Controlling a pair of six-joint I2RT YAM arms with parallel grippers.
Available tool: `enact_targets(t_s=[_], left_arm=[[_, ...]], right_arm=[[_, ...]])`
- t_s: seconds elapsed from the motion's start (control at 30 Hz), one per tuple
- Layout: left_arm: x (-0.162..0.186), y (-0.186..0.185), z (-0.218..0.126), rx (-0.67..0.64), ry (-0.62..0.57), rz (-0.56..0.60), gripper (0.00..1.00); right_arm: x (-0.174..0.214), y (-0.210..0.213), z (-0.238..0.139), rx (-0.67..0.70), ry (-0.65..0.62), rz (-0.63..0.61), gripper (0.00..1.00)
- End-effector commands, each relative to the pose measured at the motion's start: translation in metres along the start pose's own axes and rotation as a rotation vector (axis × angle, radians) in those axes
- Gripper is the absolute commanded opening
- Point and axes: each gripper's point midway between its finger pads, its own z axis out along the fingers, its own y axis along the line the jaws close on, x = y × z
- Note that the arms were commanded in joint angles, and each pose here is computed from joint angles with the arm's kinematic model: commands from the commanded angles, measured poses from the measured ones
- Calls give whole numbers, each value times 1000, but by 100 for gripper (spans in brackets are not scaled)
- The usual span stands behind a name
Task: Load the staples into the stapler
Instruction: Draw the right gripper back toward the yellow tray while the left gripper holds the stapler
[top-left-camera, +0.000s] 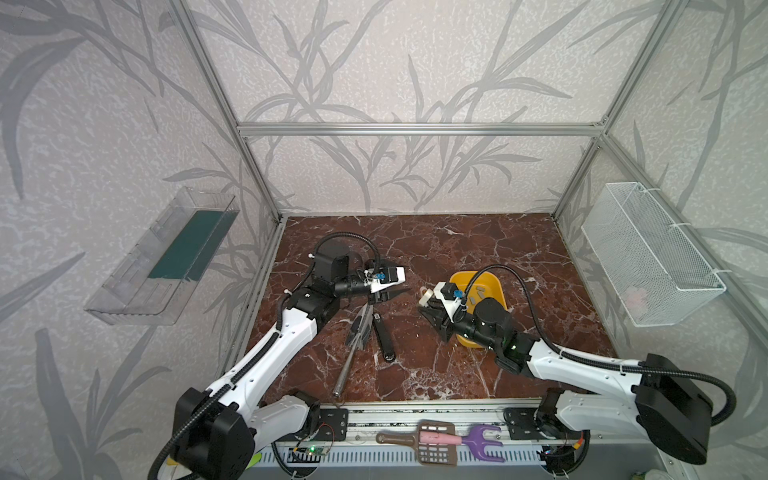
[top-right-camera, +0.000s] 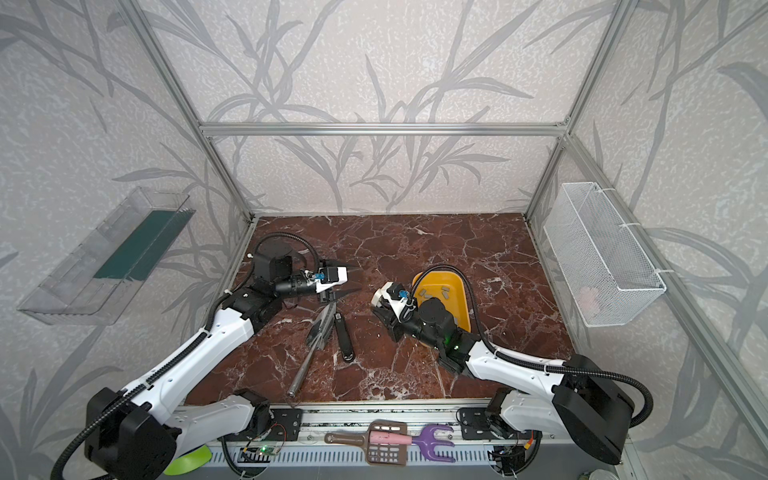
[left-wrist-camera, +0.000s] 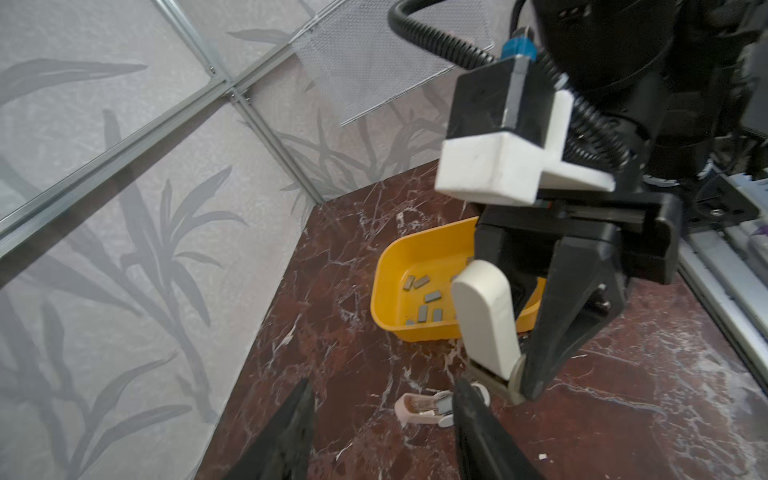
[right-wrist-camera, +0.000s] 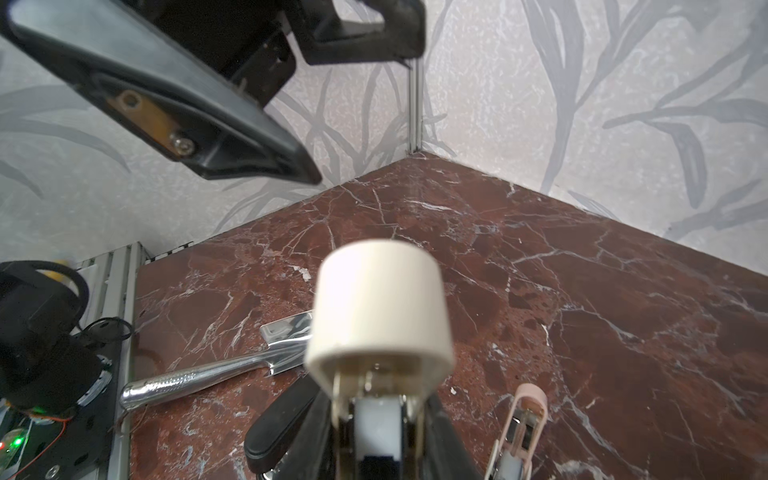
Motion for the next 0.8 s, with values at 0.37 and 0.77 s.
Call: enact_targets(t_s=[0.37,0.77], left_arm=[[13,44,-16,-206,76,28,51],[12,41,-15,-185,75,29,48]], right_arm=[[77,-38,43,270,490,210,0],[147,-41,60,371,778,282,0]])
